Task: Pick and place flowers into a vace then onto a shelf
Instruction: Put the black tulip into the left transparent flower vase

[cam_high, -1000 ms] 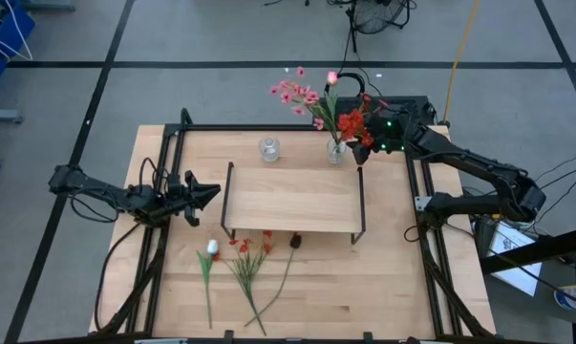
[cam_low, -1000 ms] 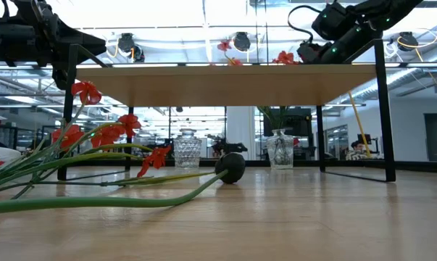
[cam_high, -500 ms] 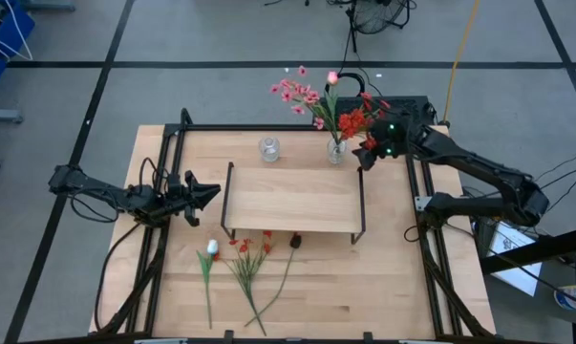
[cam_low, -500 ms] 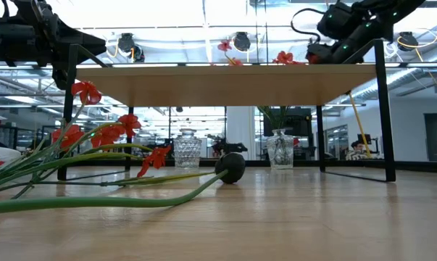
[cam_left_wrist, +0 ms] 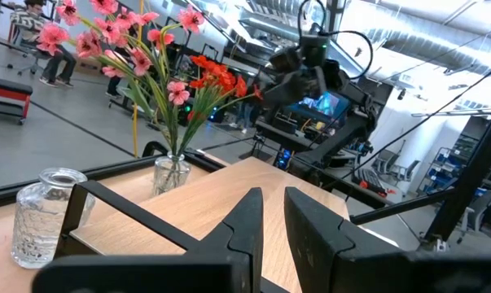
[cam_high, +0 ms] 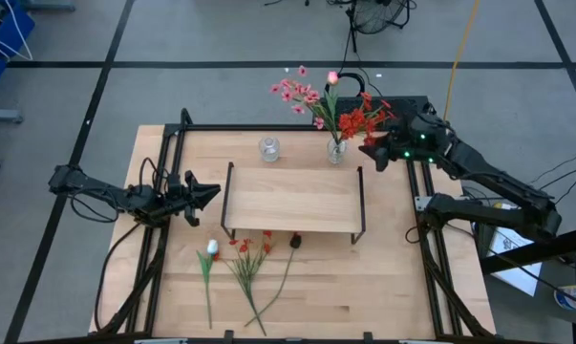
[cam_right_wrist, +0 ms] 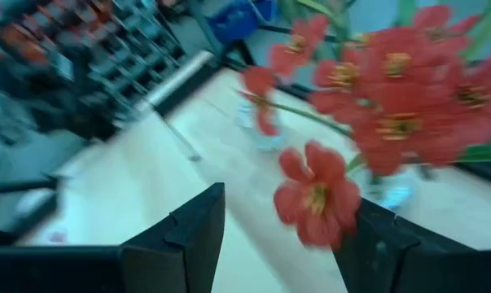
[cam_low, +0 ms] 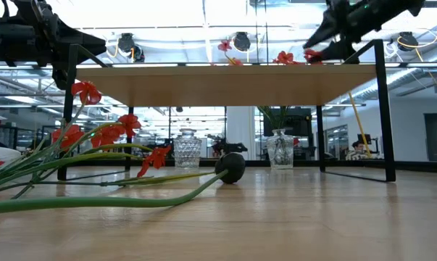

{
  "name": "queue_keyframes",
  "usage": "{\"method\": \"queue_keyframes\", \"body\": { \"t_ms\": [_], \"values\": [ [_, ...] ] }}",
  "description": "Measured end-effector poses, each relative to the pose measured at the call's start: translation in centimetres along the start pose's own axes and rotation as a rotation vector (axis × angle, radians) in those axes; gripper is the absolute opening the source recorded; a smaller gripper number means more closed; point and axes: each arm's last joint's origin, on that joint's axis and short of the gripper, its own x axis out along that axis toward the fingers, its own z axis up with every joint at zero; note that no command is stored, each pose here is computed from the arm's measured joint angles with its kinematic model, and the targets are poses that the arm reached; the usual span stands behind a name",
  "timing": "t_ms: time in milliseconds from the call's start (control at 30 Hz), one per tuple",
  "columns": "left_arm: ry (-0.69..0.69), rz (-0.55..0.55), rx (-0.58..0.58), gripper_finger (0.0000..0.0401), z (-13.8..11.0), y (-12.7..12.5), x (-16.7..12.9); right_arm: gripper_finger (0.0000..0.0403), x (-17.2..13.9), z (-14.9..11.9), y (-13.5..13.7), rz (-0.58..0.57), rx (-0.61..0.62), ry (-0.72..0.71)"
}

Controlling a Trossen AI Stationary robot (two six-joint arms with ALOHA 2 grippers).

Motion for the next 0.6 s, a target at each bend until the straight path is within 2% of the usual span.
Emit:
{"method": "queue_keyframes", "body": {
  "t_ms": [100,167,333,400,533,600],
  "values": [
    [0.0,0.0,0.0,0.0058,0.0,0.0,0.0,0.0188,-0.2,0.1,0.7,0.057,0.102,-0.021],
    [0.0,0.0,0.0,0.0058,0.0,0.0,0.0,0.0186,-0.5,0.3,1.1,0.134,0.15,-0.021],
    [0.0,-0.001,0.0,0.0058,0.0,0.0,0.0,0.0166,-1.3,0.1,1.8,0.23,0.162,-0.014],
    [0.0,0.0,0.0,0.0058,0.0,0.0,0.0,0.014,-1.8,-0.3,1.7,0.237,0.158,-0.025],
    [-0.001,0.002,0.0,0.0058,0.0,0.0,0.0,0.0041,-2.7,-1.5,1.3,0.252,0.151,-0.048],
    [-0.009,0.002,-0.005,0.0058,0.1,0.0,0.0,0.0013,-3.0,-2.4,0.9,0.252,0.164,-0.056]
  ]
}}
